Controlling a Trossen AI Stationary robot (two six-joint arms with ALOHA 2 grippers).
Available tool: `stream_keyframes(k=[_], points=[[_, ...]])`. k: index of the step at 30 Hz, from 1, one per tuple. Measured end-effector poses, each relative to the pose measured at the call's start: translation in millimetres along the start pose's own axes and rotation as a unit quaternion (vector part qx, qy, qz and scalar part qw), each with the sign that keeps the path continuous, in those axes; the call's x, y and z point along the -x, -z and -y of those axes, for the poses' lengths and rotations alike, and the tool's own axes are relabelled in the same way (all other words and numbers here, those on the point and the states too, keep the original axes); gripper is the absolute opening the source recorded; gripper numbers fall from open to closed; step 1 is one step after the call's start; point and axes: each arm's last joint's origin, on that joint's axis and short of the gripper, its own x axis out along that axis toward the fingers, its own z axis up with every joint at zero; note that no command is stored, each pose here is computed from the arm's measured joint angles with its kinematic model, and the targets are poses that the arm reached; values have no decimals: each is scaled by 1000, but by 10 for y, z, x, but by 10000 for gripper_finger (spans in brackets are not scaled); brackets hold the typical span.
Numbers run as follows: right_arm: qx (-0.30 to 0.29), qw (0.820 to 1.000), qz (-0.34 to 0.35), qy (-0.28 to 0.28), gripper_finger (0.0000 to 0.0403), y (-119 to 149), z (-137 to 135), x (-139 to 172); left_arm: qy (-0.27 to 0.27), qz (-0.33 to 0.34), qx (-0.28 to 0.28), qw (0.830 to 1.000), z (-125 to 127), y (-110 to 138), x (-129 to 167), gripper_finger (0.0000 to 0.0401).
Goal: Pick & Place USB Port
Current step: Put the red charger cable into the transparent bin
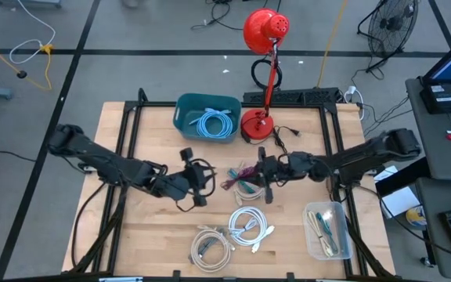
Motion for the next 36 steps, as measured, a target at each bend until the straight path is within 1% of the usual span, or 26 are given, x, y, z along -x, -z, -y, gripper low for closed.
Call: stream_keyframes(k=[2, 4, 6, 9, 11, 15, 18, 23, 27, 30, 34, 36], points=[[-49, 997, -51, 8, 14, -24, -22, 126, -21, -16, -1, 1000, -33, 38, 55, 84], [-110, 987, -112, 22, 14, -21, -50, 285, -41, -25, 2, 999, -64, 63, 92, 85], [-191, 966, -168, 31, 14, -31, -100, 485, -58, -36, -1, 998, -82, 94, 101, 85], [-301, 929, -209, 43, 14, -97, -225, 798, -65, -46, -6, 997, -89, 124, 94, 85], [-352, 910, -209, 58, 14, -146, -306, 991, -69, -46, -4, 997, -105, 120, 86, 85], [-422, 871, -220, 123, 14, -115, -426, 1337, -70, -49, 4, 996, -124, 123, 67, 85], [-455, 839, -256, 151, 14, -8, -551, 1476, -69, -49, 5, 996, -120, 125, 71, 85], [-495, 787, -322, 178, 13, 196, -804, 1543, -67, -51, 6, 996, -110, 132, 80, 85], [-506, 748, -378, 204, 13, 296, -995, 1613, -68, -50, 14, 996, -111, 132, 79, 85], [-504, 720, -413, 238, 13, 238, -1133, 1685, -67, -51, 17, 996, -105, 134, 75, 85], [-487, 695, -437, 298, 13, 32, -1276, 1784, -66, -54, 14, 996, -87, 147, 55, 86], [-477, 682, -452, 320, 13, -26, -1333, 1815, -66, -53, 16, 996, -90, 144, 57, 85]])
